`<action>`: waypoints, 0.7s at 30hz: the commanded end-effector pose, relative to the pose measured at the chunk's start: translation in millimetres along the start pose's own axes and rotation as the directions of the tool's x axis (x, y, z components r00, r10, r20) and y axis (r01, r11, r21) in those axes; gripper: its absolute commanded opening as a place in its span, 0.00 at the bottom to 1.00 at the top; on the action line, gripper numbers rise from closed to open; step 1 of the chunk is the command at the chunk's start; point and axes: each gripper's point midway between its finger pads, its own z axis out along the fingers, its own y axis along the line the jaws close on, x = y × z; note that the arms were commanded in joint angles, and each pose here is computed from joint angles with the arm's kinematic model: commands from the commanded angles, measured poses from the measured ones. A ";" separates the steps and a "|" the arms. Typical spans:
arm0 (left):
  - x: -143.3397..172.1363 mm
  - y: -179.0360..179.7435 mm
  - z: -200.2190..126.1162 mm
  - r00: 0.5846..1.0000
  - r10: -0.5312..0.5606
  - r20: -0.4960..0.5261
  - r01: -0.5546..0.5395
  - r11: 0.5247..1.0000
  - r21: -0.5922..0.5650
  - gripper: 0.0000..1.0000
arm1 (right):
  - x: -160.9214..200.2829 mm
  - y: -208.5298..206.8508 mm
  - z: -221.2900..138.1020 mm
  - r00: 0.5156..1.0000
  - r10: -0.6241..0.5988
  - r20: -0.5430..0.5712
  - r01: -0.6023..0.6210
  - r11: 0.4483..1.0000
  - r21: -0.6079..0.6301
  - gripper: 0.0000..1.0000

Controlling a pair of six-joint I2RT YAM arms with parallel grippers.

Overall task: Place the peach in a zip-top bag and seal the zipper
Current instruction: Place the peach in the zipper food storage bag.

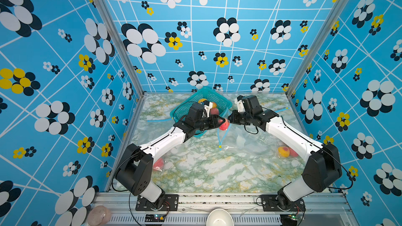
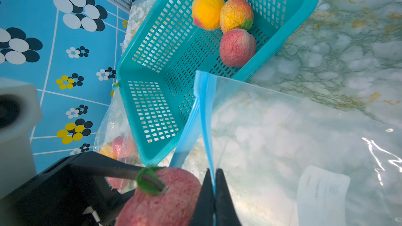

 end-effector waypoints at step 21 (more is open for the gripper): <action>5.0 -30.8 -2.9 0.975 0.221 -0.023 -0.222 0.971 -0.084 0.65 | -12.5 -15.3 -17.4 0.998 0.038 0.054 -0.040 0.999 0.023 0.00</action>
